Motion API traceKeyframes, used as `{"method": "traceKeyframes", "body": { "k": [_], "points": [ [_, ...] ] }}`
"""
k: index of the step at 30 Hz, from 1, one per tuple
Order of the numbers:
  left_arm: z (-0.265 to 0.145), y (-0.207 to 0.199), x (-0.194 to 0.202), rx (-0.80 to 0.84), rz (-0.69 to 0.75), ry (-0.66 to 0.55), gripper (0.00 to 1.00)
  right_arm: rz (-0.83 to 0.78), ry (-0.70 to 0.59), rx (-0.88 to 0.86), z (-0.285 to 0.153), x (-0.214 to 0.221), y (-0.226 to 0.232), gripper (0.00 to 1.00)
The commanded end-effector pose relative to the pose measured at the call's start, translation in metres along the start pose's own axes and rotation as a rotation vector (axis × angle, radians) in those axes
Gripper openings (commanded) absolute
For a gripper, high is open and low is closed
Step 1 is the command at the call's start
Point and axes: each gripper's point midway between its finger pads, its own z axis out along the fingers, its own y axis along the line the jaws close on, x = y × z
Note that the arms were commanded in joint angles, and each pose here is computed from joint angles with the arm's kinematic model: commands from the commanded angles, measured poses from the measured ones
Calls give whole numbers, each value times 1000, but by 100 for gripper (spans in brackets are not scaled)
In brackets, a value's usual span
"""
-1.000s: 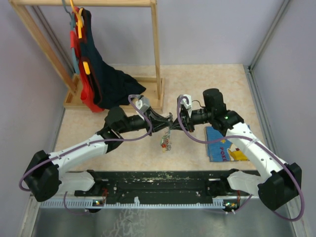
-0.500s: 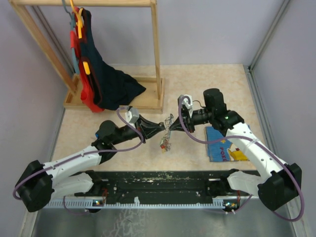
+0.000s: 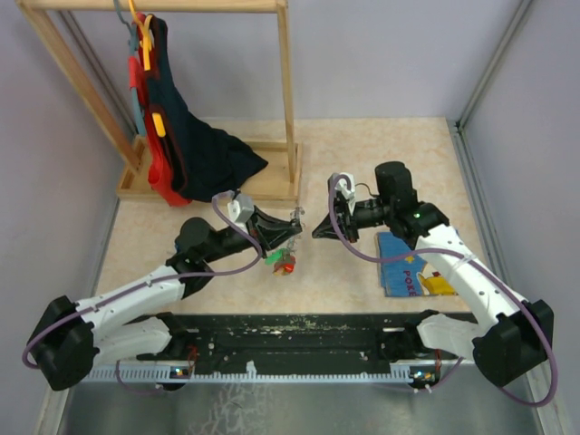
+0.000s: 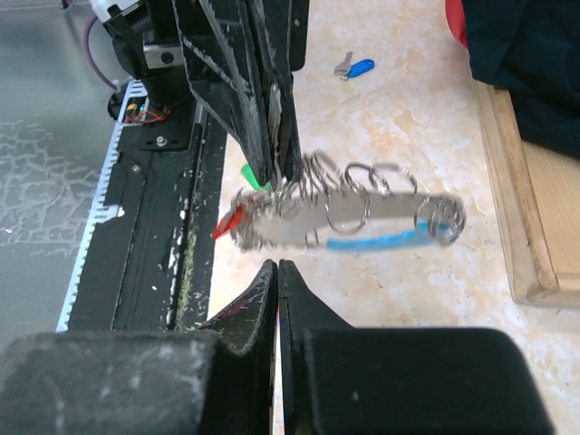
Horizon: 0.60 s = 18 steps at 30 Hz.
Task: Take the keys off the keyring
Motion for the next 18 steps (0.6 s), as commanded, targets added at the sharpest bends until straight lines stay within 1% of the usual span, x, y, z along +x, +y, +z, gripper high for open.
{"method": "traceKeyframes", "body": {
  "k": [1,4,5,7,8,13,18],
  "points": [
    [12,-6,-42,38,72,-80,0,-62,-36,2,-3,-14,-2,0],
    [17,-2,-39,34,75,-51,0,-58,-39,-6,-2,-14,-1,0],
    [18,-2,-38,34,74,-43,0,-54,-42,-12,-2,-14,0,2],
    [19,-2,-37,40,72,-32,0,-47,-54,-25,-2,-17,2,10],
    [20,-2,-37,43,70,-31,0,-40,-62,-39,-1,-18,4,12],
    [22,-5,-39,62,52,-33,0,-14,-95,-104,1,-24,14,19],
    [26,-7,-41,72,26,-44,0,-18,-88,-100,4,-21,13,27]
  ]
}}
